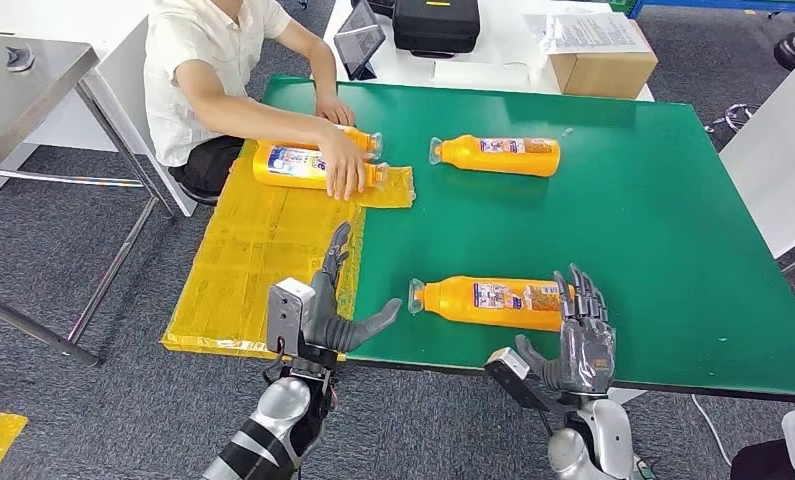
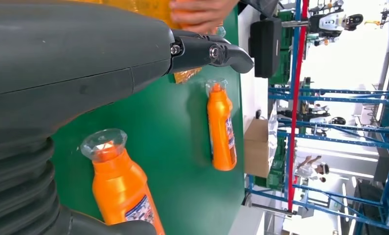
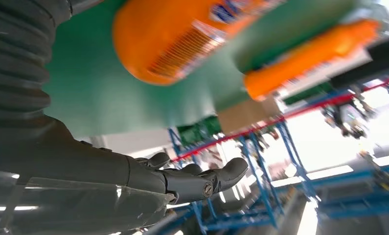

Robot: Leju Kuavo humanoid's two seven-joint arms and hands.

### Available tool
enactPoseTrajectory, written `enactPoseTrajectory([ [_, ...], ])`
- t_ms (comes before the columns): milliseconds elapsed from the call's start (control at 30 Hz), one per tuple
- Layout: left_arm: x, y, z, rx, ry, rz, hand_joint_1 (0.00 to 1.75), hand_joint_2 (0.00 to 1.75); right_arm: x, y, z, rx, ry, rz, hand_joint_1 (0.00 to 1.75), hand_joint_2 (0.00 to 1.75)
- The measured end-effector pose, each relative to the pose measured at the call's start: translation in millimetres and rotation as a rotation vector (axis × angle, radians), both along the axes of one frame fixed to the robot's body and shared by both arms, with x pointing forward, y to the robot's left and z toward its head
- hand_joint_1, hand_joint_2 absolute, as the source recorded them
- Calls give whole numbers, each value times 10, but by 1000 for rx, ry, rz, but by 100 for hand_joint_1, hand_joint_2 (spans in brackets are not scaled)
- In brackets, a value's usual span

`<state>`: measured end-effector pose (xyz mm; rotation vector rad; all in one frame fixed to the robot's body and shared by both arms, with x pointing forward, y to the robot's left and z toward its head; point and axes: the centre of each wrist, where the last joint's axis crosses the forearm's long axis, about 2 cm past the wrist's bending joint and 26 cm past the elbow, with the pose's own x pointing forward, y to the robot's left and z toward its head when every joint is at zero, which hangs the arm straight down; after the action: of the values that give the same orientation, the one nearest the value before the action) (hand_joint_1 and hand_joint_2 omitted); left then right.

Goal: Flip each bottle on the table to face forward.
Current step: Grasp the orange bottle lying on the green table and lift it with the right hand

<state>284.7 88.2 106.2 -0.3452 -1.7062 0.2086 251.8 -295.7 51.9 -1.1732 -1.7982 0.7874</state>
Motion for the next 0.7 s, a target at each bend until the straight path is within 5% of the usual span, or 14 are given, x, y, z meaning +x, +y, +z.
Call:
enactPoseTrajectory([
  [333, -62, -139, 35, 14, -9, -48, 0, 175, 294, -185, -278, -34, 195, -8, 0, 175],
  [700, -55, -179, 58, 18, -14, -65, 0, 175, 440, -168, -303, -62, 251, -2, 0, 175],
])
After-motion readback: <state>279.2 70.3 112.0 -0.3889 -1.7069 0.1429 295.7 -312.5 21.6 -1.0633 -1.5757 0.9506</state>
